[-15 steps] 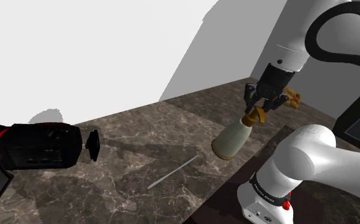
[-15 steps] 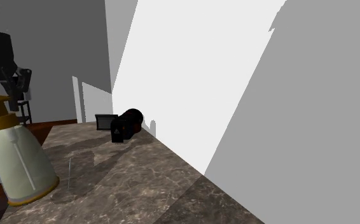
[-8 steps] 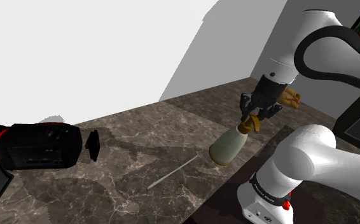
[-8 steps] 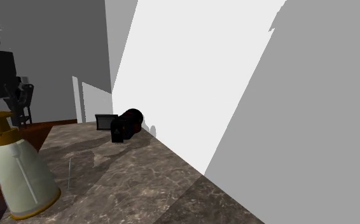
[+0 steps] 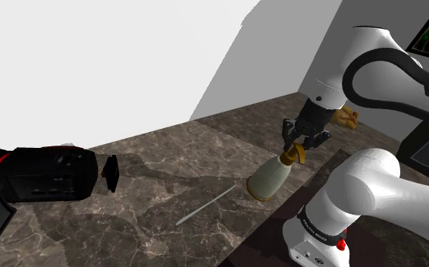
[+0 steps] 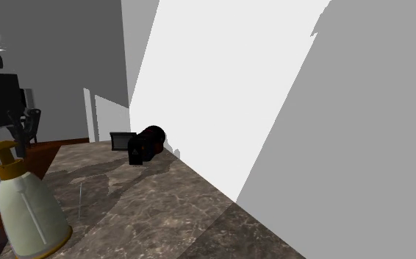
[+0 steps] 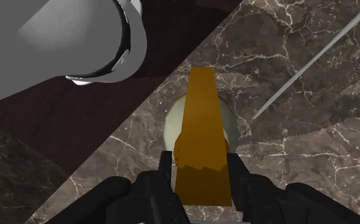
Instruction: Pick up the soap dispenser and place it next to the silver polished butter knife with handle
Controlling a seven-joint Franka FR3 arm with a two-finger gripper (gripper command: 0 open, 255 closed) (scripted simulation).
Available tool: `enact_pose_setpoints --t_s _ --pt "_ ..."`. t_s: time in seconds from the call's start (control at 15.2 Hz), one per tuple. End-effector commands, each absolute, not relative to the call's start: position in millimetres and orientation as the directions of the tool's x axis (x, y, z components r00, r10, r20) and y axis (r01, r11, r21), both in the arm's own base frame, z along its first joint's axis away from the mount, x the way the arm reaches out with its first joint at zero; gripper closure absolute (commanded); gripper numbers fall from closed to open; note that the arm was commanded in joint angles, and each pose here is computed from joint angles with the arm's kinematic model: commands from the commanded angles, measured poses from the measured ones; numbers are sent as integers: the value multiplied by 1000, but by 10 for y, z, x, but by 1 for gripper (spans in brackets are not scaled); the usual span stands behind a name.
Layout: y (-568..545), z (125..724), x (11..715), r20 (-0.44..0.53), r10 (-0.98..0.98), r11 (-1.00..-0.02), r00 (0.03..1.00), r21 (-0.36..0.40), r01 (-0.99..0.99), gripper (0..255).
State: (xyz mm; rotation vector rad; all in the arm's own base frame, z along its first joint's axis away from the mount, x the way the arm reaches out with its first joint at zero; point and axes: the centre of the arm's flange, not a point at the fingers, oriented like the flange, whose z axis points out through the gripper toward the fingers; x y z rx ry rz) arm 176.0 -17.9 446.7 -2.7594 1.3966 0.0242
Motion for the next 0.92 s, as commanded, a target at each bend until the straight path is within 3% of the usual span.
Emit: enact_pose_setpoints --t_s 0.0,0.2,0.26,0.59,0.86 --pt "-180 4460 1760 -37 -805 -591 592 -36 -806 255" --pt "-180 4460 1760 -37 -805 -591 592 -36 -806 255" --pt "-180 4461 1760 -37 -805 -591 592 -36 -806 0" --pt "-180 4460 1760 -37 -805 -591 592 -36 -806 0" --pt "-206 4959 1757 -37 -805 -591 592 -36 -806 0"
